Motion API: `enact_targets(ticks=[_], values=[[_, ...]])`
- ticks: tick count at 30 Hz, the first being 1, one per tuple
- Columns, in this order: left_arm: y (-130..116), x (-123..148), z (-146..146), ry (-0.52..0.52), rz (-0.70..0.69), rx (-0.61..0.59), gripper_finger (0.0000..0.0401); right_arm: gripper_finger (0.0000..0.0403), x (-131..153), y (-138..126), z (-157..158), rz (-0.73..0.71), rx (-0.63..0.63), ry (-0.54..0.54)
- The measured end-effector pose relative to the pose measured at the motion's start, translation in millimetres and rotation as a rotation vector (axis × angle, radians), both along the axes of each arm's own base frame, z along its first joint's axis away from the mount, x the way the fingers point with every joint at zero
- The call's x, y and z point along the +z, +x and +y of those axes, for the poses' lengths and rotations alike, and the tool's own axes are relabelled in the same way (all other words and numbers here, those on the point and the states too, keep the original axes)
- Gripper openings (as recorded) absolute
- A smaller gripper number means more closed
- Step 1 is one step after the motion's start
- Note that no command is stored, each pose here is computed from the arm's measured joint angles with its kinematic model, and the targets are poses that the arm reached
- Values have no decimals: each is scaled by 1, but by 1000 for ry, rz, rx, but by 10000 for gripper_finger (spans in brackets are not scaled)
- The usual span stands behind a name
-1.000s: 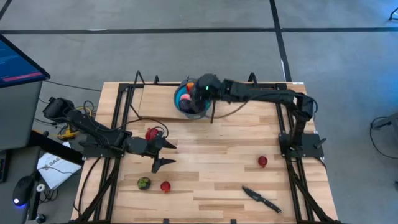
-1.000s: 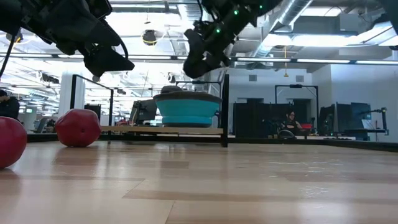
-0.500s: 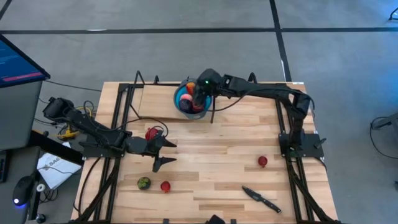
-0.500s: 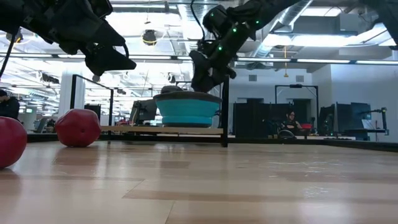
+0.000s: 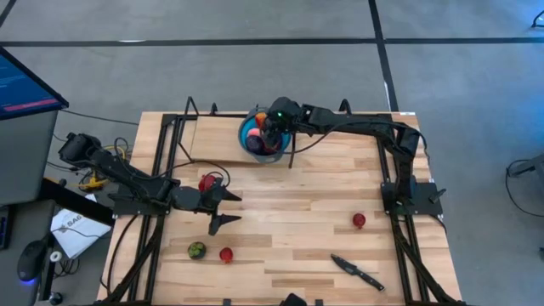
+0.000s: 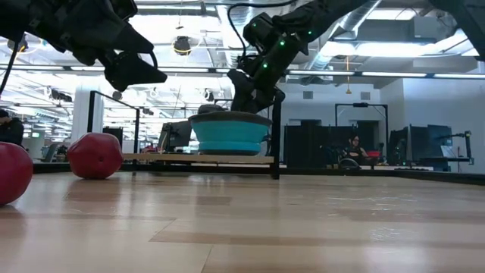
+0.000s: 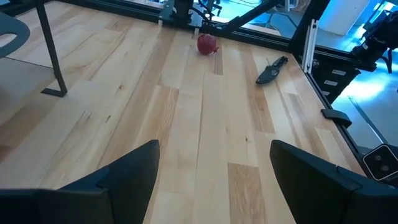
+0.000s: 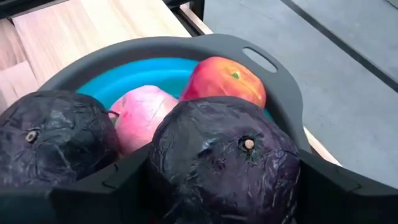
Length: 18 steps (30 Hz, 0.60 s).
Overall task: Pick & Place Fruit
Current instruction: Put the right dark purple mangosteen into the blue strainer bowl on the shelf
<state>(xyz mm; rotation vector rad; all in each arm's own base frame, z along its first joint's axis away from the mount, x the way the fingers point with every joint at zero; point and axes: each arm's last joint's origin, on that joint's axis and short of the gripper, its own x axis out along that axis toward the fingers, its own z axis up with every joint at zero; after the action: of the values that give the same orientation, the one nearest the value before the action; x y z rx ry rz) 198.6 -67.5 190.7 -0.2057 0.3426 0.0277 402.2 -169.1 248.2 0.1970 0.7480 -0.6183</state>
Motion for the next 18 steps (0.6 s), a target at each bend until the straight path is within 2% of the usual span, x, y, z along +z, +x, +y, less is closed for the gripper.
enact_targets(ticks=[11, 18], values=[[0, 0, 0, -2, -5, 0, 298, 360, 1, 0, 0, 1, 1, 0], [-2, 5, 1, -15, -25, 1, 298, 367, 35, 4, 3, 5, 17, -9]])
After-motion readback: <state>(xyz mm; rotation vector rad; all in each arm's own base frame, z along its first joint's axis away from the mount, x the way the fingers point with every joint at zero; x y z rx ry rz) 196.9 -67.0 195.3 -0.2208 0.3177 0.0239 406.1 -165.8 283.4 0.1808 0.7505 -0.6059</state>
